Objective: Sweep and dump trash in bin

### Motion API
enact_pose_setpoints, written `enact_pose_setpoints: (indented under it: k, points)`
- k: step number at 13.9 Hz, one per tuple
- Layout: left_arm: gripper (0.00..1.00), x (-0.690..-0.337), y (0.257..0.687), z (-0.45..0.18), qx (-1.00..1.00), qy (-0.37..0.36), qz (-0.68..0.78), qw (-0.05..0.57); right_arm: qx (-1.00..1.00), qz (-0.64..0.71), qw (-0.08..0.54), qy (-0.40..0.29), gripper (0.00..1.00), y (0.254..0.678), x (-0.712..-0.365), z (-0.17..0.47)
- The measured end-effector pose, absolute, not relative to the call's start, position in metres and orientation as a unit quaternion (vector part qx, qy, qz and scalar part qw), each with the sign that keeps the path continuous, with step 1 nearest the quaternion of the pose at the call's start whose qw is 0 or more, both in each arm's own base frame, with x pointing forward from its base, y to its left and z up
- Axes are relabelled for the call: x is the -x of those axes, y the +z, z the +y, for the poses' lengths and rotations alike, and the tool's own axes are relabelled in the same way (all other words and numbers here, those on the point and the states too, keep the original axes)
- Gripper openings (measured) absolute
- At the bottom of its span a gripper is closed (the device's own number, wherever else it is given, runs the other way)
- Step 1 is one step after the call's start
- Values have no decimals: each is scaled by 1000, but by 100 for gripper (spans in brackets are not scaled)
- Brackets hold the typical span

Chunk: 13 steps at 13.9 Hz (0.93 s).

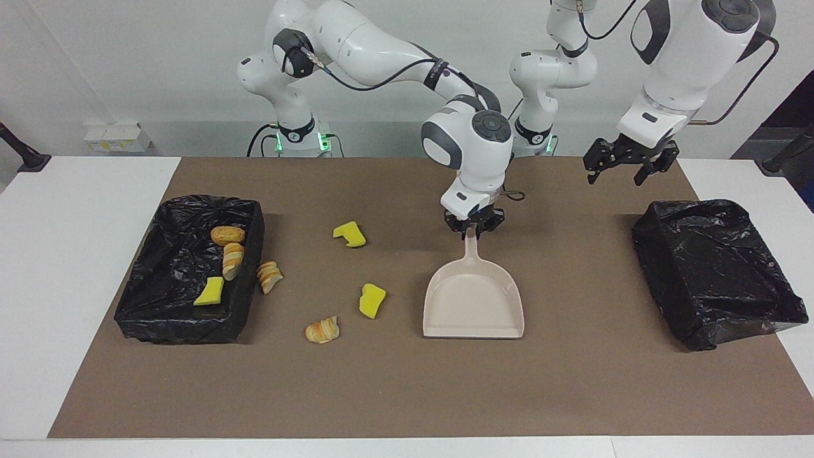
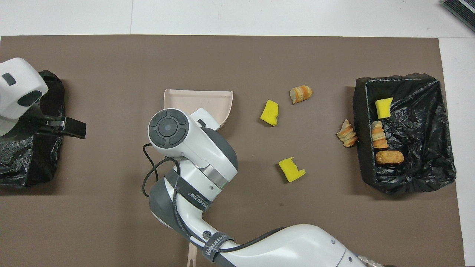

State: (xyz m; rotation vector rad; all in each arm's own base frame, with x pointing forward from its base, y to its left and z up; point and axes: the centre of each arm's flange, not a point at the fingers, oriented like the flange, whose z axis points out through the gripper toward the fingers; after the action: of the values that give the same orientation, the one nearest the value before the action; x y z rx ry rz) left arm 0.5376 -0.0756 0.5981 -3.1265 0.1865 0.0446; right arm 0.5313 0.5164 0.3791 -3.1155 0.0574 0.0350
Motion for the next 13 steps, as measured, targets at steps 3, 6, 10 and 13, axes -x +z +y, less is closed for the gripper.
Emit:
enact_pose_setpoints:
  k: [3, 6, 10, 13]
  points:
    - [100, -538, 597, -77, 998, 13, 60, 2, 1000, 17, 8, 16, 32, 373, -528, 517]
    - [100, -539, 595, -79, 998, 10, 60, -4, 1000, 18, 8, 17, 32, 372, -529, 515]
    - [100, -546, 588, -82, 998, -1, 61, -10, 1000, 24, 4, 19, 42, 371, -534, 508]
    - [100, -554, 578, -84, 998, -8, 62, -11, 999, 45, 9, 11, 79, 391, -550, 484]
